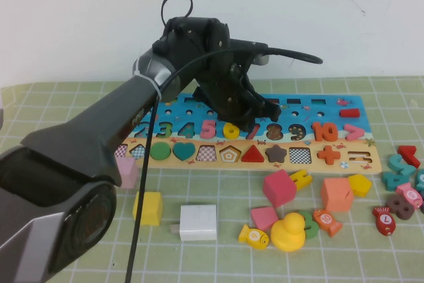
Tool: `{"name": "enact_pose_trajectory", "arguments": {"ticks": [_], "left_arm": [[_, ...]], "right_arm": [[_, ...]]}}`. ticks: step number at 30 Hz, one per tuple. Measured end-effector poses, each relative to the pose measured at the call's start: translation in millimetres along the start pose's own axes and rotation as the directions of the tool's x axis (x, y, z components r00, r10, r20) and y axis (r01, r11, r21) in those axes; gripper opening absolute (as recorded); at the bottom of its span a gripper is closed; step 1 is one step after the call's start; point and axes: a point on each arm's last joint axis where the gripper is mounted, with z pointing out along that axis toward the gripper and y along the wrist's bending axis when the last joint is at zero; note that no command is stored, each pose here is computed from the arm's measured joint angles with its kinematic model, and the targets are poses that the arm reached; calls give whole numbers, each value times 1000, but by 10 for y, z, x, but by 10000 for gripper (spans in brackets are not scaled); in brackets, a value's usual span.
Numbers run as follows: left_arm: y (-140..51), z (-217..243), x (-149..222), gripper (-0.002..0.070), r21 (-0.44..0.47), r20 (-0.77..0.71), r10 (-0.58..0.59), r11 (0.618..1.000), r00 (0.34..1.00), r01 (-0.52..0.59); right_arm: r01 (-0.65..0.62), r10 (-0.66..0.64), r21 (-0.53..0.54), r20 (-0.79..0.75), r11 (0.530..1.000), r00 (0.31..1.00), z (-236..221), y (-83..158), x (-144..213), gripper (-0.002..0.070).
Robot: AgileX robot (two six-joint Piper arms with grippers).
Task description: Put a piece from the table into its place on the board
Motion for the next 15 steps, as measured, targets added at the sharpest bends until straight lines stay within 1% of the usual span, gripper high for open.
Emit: {"name": "enact_pose_trajectory", "arguments": {"ticks": [5, 7, 9, 11, 12, 13, 15], "left_arm": [[-1, -7, 1, 1, 0, -8, 25, 1000, 1000, -25], [8, -44, -6, 0, -20, -17, 52, 998, 998, -53], [22, -191, -36, -1, -69, -19, 87, 994, 996, -88], [46, -412, -82, -1, -144, -11, 128, 981, 992, -128], [57, -570, -112, -1, -192, 0, 148, 971, 989, -145], [51, -726, -142, -1, -223, 18, 163, 963, 987, -155], [36, -1144, -207, -2, -306, 84, 204, 937, 975, -170]], "right_arm": [[0, 0, 0, 0, 1000, 1000, 0, 0, 0, -2], [0, 0, 0, 0, 1000, 1000, 0, 0, 0, -2], [0, 0, 0, 0, 1000, 1000, 0, 0, 0, -2], [0, 0, 0, 0, 1000, 1000, 0, 0, 0, -2], [0, 0, 0, 0, 1000, 1000, 0, 0, 0, -2], [0, 0, 0, 0, 1000, 1000, 0, 0, 0, -2], [0, 0, 0, 0, 1000, 1000, 0, 0, 0, -2]]}}
